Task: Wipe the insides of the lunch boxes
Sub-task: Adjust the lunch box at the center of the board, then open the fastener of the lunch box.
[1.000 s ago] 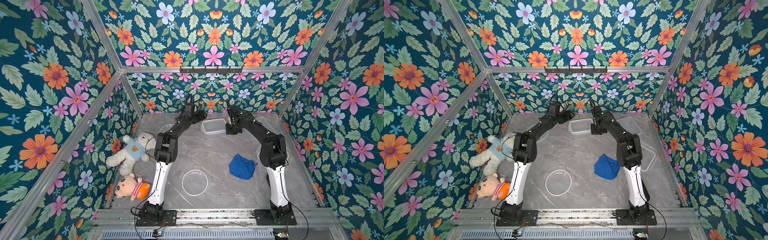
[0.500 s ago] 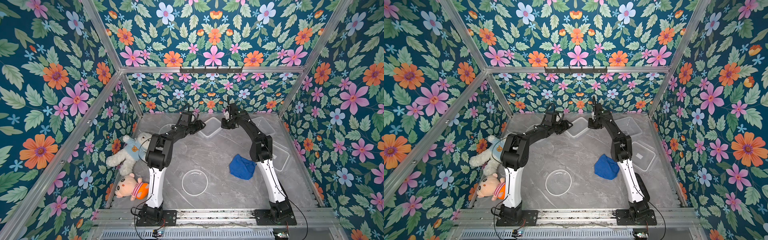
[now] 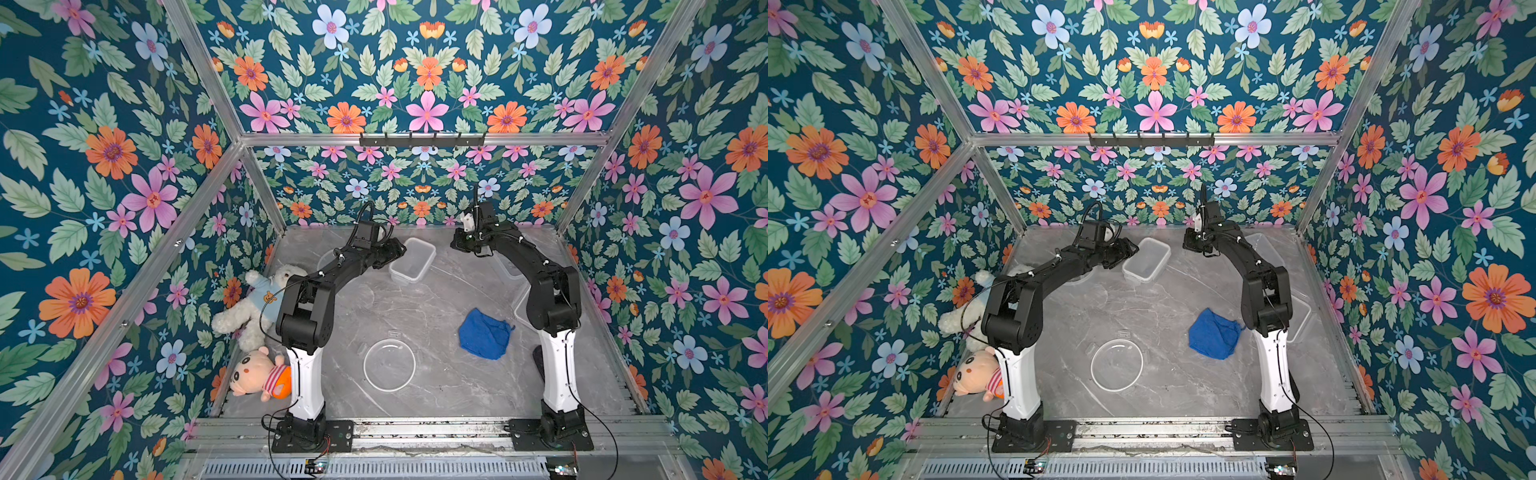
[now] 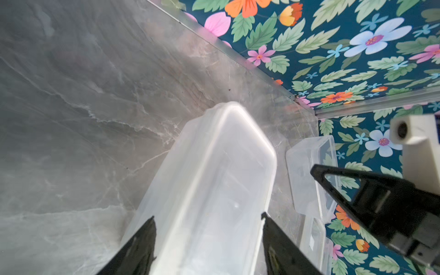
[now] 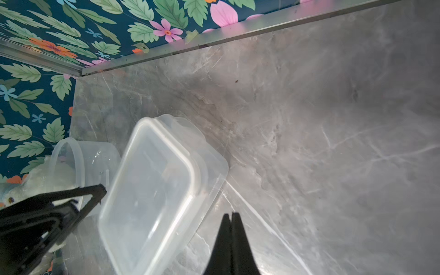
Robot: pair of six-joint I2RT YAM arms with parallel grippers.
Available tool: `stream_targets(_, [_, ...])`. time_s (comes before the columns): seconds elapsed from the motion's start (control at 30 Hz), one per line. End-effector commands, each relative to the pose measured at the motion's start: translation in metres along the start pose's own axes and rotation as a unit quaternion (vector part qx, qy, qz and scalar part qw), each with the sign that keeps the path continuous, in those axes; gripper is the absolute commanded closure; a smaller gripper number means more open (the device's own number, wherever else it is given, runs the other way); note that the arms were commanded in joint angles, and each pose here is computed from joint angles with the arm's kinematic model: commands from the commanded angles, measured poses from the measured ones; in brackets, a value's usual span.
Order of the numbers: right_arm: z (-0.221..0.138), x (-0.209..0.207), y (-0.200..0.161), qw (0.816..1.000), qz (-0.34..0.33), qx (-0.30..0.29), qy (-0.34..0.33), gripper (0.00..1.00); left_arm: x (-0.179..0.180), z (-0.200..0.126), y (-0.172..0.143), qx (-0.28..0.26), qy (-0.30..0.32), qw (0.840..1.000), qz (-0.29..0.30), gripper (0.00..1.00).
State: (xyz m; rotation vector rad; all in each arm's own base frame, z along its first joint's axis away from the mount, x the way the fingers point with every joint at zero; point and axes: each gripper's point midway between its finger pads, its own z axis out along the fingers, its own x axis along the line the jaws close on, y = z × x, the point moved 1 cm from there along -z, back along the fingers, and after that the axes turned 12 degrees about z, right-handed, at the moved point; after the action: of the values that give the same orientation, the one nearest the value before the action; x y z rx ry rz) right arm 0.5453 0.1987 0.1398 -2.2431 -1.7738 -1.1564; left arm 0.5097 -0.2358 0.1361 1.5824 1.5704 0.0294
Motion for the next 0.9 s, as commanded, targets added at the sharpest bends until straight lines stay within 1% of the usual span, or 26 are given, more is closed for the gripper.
stream_targets(0.0, [-0.007,0.015,-0.003,0.998,0.007,-0.024,0.061,0.76,0.010,-0.001,-0.008,0.020,0.025,0.999,0.001,0.28])
stream_targets(0.07, [-0.010,0.021,-0.013,0.992,0.029,-0.030,0.118,0.59,0.011,-0.004,-0.008,0.019,0.035,0.999,0.000,0.28])
stream_targets(0.1, [-0.011,0.021,-0.019,0.989,0.041,-0.032,0.140,0.54,0.013,-0.006,-0.009,0.020,0.040,0.999,-0.002,0.28])
stream_targets(0.2, [-0.010,0.027,-0.031,0.979,0.060,-0.031,0.194,0.46,0.013,-0.008,-0.016,0.029,0.037,0.999,-0.018,0.28])
stream_targets(0.3, [-0.006,0.033,-0.035,0.966,0.076,-0.029,0.246,0.40,0.007,-0.015,-0.014,0.017,0.027,0.999,-0.026,0.28])
stream_targets(0.43, [0.003,0.036,-0.039,0.947,0.100,-0.038,0.303,0.36,-0.007,-0.022,0.009,-0.016,0.015,1.000,-0.009,0.28])
stream_targets(0.53, [0.015,0.039,-0.046,0.939,0.113,-0.032,0.323,0.35,-0.018,-0.013,0.019,-0.019,-0.006,1.000,-0.007,0.28])
stream_targets(0.7, [0.032,0.042,-0.055,0.927,0.131,-0.026,0.351,0.33,-0.035,0.014,0.012,-0.005,-0.041,0.999,-0.009,0.31])
stream_targets(0.87, [0.044,0.047,-0.060,0.919,0.137,-0.012,0.369,0.33,-0.036,0.035,-0.007,0.020,-0.048,0.999,-0.013,0.33])
